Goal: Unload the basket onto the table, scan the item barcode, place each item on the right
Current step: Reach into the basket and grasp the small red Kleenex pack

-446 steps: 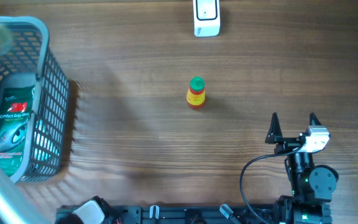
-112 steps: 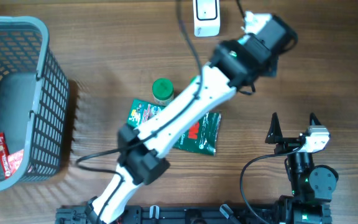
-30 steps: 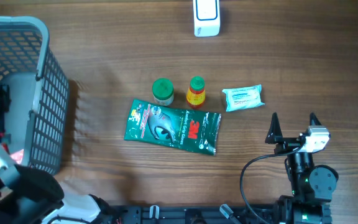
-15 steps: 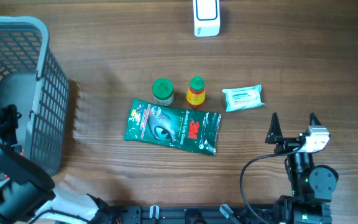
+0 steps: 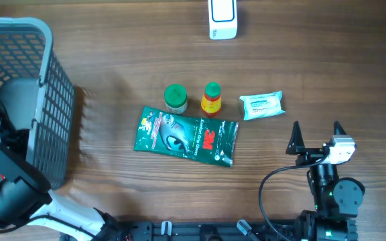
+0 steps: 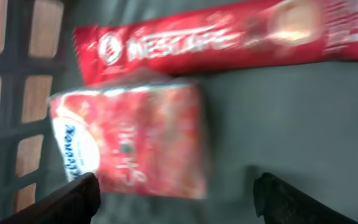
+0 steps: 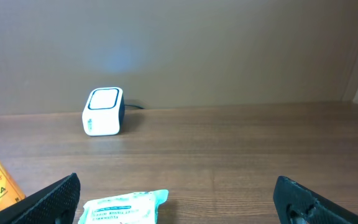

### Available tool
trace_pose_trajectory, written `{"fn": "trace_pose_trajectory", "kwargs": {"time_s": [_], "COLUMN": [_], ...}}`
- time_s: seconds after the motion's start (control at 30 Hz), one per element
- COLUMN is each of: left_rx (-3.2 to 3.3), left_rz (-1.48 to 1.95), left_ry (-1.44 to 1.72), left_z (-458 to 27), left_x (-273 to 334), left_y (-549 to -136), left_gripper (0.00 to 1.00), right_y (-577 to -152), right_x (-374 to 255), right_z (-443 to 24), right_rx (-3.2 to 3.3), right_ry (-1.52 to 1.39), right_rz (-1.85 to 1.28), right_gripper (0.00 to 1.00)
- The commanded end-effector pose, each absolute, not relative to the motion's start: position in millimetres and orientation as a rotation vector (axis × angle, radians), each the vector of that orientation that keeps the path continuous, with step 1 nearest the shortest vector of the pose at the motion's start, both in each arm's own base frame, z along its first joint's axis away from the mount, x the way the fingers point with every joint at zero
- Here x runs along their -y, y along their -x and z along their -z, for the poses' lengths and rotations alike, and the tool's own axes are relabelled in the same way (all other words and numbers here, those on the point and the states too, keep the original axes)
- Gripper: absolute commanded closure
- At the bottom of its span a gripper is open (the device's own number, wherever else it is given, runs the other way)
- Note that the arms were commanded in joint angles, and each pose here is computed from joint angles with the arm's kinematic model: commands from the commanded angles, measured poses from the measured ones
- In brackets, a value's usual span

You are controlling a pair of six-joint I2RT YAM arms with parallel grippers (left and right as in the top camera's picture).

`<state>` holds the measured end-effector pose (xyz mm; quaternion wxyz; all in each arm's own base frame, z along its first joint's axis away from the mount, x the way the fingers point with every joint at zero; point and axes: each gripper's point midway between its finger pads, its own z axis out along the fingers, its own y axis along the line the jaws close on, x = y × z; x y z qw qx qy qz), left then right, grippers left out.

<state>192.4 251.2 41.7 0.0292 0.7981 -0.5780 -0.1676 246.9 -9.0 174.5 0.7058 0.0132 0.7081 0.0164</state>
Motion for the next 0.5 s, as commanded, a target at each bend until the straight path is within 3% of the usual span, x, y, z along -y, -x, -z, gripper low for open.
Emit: {"fn": "trace_pose_trajectory", "kwargs": {"time_s": [0.0,0.13,0.23,0.27,0.3,0.47], "left_rx": [1.706,1.708,1.713,1.714,1.714,1.731], "left_rz": [0.584,0.588,0.599,0.595,0.590,0.470], "left_ry": [-2.463,-2.466,-2.476,-2.480,-2.483,-2.493], "left_z": [-22.8,-14.8,-15.1,-15.8,-18.2,-60.3], "left_x": [-245.5,-243.6,-246.6,-247.0,-247.7,-250.4], "left_y": [-175.2,-172.6,-173.8,-174.7,-176.2,-198.0], "left_gripper": [0.20,0.26,0.67,0.87,0.96,0.96], "right_y": [-246.6,-246.6,-246.6,-246.6,-246.6,-246.6], "right_x": [8.8,8.8,8.8,8.7,8.8,8.8], "right_z": [-176.0,-176.0,-175.8,-176.0,-176.0,-176.0], "right_rx": [-1.567,-1.567,-1.567,-1.567,-1.567,-1.567], "right_ry": [-0.035,-0.035,-0.035,-0.035,-0.036,-0.036], "right_rz": [-0.046,-0.046,-0.046,-0.047,-0.047,-0.047], "right_gripper": [0.00,0.00,0.00,0.00,0.00,0.00]}}
